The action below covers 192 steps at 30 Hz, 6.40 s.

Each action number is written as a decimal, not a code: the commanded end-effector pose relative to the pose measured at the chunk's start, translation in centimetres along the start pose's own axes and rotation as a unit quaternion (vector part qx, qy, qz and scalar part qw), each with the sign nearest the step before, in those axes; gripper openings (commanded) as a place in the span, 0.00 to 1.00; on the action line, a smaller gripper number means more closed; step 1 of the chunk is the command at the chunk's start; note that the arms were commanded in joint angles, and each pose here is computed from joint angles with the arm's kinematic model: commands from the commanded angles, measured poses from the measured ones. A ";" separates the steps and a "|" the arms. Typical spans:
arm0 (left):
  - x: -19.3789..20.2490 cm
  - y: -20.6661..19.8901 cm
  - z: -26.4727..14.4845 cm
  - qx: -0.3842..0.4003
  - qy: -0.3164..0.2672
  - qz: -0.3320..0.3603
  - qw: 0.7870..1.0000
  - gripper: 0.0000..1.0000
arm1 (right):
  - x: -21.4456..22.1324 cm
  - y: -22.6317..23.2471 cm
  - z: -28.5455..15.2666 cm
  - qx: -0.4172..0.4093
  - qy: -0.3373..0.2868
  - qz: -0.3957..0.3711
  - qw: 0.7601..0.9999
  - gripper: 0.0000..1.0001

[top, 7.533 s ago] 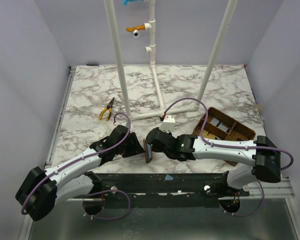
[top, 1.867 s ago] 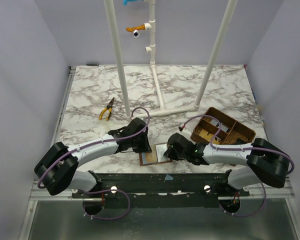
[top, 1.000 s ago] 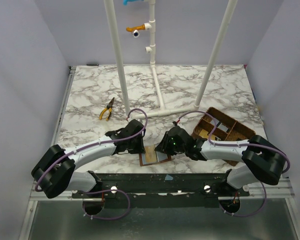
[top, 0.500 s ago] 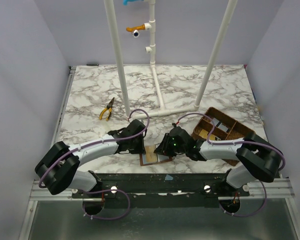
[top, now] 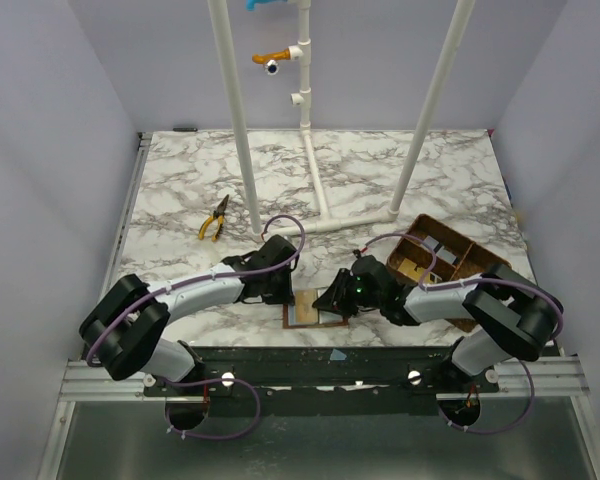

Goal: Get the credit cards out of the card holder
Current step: Remove the credit card from the card holder, then place the credit card in the storage box.

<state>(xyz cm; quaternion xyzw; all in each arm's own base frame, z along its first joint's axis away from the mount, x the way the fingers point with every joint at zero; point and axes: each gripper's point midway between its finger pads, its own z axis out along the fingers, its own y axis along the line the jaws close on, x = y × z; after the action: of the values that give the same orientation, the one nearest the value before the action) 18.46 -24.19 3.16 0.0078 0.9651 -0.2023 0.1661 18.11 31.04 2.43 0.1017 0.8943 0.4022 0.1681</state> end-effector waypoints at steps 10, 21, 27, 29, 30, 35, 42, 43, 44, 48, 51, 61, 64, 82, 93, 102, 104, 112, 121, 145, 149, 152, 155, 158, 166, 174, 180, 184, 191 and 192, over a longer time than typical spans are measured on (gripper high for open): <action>1.2 1.4 1.0 -0.031 0.026 0.004 0.999 0.08 | 0.1 0.6 -0.5 -0.064 0.018 0.042 0.997 0.20; 1.6 1.6 1.1 -0.035 0.028 -0.002 0.999 0.05 | 0.1 0.5 -0.2 -0.068 0.020 0.049 0.996 0.05; 1.8 2.6 1.2 -0.052 0.030 -0.006 0.998 0.00 | 0.0 -0.2 -0.5 -0.054 0.009 0.043 0.998 0.01; 2.0 2.9 1.4 -0.059 0.032 -0.008 0.998 0.00 | -0.2 -0.5 -0.5 -0.046 0.004 0.039 0.998 0.01; 2.0 3.1 1.4 -0.062 0.032 -0.009 0.997 0.00 | -0.2 -0.6 -0.6 -0.042 0.002 0.038 0.998 0.01; 2.1 3.3 1.4 -0.066 0.034 -0.013 0.997 0.00 | -0.5 -1.1 -0.8 -0.029 -0.008 0.030 0.999 0.01; 2.0 4.1 1.5 -0.086 0.032 -0.014 0.996 0.00 | -0.5 -1.8 -1.0 -0.014 -0.013 0.025 0.999 0.01; 2.0 4.1 1.5 -0.086 0.032 -0.015 0.996 0.00 | -0.5 -1.9 -1.0 -0.014 -0.013 0.025 1.000 0.01; 2.1 4.2 1.6 -0.088 0.033 -0.015 0.995 0.00 | -0.5 -2.0 -1.0 -0.013 -0.014 0.023 1.000 0.01; 2.0 4.3 1.5 -0.093 0.031 -0.014 0.995 0.00 | -0.5 -2.2 -1.1 -0.010 -0.014 0.022 1.000 0.01; 2.0 4.4 1.4 -0.095 0.030 -0.013 0.995 0.00 | -0.5 -2.1 -1.2 -0.010 -0.015 0.020 1.000 0.01; 1.9 4.6 1.4 -0.101 0.029 -0.012 0.994 0.00 | -0.5 -2.6 -1.5 -0.001 -0.018 0.012 1.000 0.01; 1.9 4.7 1.3 -0.102 0.029 -0.013 0.994 0.00 | -0.5 -2.7 -1.6 0.001 -0.019 0.011 1.000 0.01; 1.9 4.8 1.1 -0.104 0.025 -0.014 0.994 0.00 | -0.4 -3.6 -2.3 0.017 -0.027 0.009 0.999 0.01; 1.5 4.5 0.9 -0.100 0.020 -0.014 0.995 0.00 | -0.8 -3.6 -3.2 0.025 -0.038 0.006 0.999 0.01; 1.4 4.3 0.7 -0.097 0.016 -0.016 0.995 0.00 | -1.2 -3.4 -3.8 0.038 -0.046 -0.002 0.998 0.01; 1.3 4.3 0.7 -0.096 0.015 -0.016 0.995 0.00 | -1.4 -3.3 -3.9 0.040 -0.049 -0.005 0.998 0.01; 1.3 4.2 0.7 -0.094 0.014 -0.017 0.995 0.00 | -1.8 -3.2 -4.4 0.047 -0.056 -0.013 0.997 0.01; 1.2 4.1 0.7 -0.091 0.012 -0.018 0.996 0.00 | -2.1 -3.1 -5.2 0.052 -0.066 -0.024 0.996 0.00; -2.0 0.8 -3.1 -0.045 -0.035 -0.002 0.998 0.00 | -4.0 1.7 -7.4 0.016 -0.085 -0.040 0.995 0.01; -2.9 -0.3 -4.6 -0.024 -0.051 0.006 0.998 0.25 | -4.2 2.9 -7.7 0.003 -0.084 -0.041 0.996 0.01; -3.4 -1.6 -5.8 0.012 -0.058 0.009 0.998 0.47 | -4.6 4.4 -8.1 -0.016 -0.085 -0.043 0.995 0.01; -3.8 -2.9 -7.1 0.063 -0.059 0.003 0.996 0.61 | -5.0 6.2 -8.9 -0.035 -0.088 -0.046 0.994 0.01; -4.4 -4.5 -8.9 0.135 -0.070 -0.004 0.988 0.70 | -5.2 8.0 -9.7 -0.060 -0.086 -0.051 0.993 0.01; -5.7 -7.1 -13.7 0.270 -0.100 -0.024 0.957 0.74 | -5.2 13.1 -11.9 -0.143 -0.072 -0.054 0.986 0.01; -5.5 -9.0 -15.3 0.357 -0.088 -0.037 0.929 0.70 | -4.8 17.5 -13.4 -0.230 -0.046 -0.052 0.971 0.01; -5.7 -10.1 -16.5 0.404 -0.088 -0.042 0.909 0.56 | -4.5 17.9 -13.5 -0.242 -0.038 -0.049 0.968 0.01; -5.8 -10.4 -17.1 0.418 -0.089 -0.044 0.903 0.35 | -4.5 17.5 -13.3 -0.236 -0.039 -0.048 0.970 0.01; -5.8 -10.8 -17.8 0.429 -0.090 -0.043 0.898 0.00 | -4.7 16.7 -12.8 -0.217 -0.045 -0.052 0.974 0.01; -5.8 -10.8 -17.8 0.429 -0.090 -0.042 0.898 0.00 | -4.8 16.6 -12.8 -0.213 -0.048 -0.054 0.974 0.02</action>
<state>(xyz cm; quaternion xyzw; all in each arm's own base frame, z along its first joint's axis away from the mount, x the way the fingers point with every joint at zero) 18.11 -26.52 23.71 0.0017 0.7757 -0.5887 0.2276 18.42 31.40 22.88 0.0482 0.7902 0.5624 0.2387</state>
